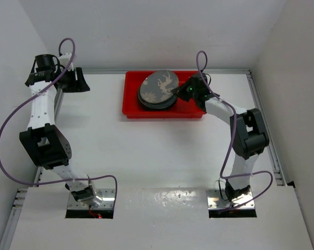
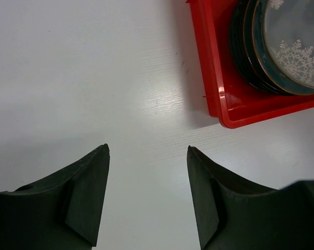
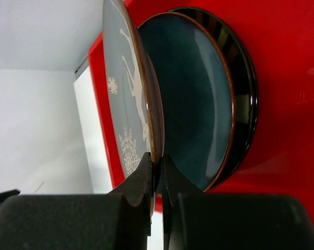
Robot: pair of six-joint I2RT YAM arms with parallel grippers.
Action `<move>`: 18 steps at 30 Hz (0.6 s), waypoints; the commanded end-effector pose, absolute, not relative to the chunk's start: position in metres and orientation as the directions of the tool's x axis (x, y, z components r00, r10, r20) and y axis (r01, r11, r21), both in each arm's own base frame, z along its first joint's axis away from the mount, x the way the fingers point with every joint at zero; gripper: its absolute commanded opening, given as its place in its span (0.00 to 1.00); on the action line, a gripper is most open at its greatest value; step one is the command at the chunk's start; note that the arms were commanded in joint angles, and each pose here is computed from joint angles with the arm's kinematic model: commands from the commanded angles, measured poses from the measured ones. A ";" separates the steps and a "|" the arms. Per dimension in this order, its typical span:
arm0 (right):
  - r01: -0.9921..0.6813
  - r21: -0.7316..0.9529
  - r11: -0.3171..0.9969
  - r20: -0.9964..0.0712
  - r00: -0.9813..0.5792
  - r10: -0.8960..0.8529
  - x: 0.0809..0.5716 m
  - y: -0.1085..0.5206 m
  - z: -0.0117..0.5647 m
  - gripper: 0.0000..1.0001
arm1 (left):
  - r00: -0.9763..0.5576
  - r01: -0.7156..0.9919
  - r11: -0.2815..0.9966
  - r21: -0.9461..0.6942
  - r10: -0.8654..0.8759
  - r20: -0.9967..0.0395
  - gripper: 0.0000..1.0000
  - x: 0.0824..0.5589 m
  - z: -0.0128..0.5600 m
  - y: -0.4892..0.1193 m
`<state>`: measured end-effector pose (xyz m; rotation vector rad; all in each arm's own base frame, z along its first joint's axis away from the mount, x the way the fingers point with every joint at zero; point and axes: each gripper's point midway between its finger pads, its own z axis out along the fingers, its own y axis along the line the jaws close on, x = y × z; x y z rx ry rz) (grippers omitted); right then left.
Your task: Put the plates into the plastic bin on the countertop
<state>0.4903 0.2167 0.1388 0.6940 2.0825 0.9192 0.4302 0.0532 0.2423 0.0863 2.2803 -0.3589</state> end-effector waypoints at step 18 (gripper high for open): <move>0.132 0.844 0.520 -0.323 -0.648 0.690 0.497 0.241 0.153 0.67 | -0.642 0.186 0.959 -0.214 -0.046 -0.765 0.63 0.425 0.254 0.060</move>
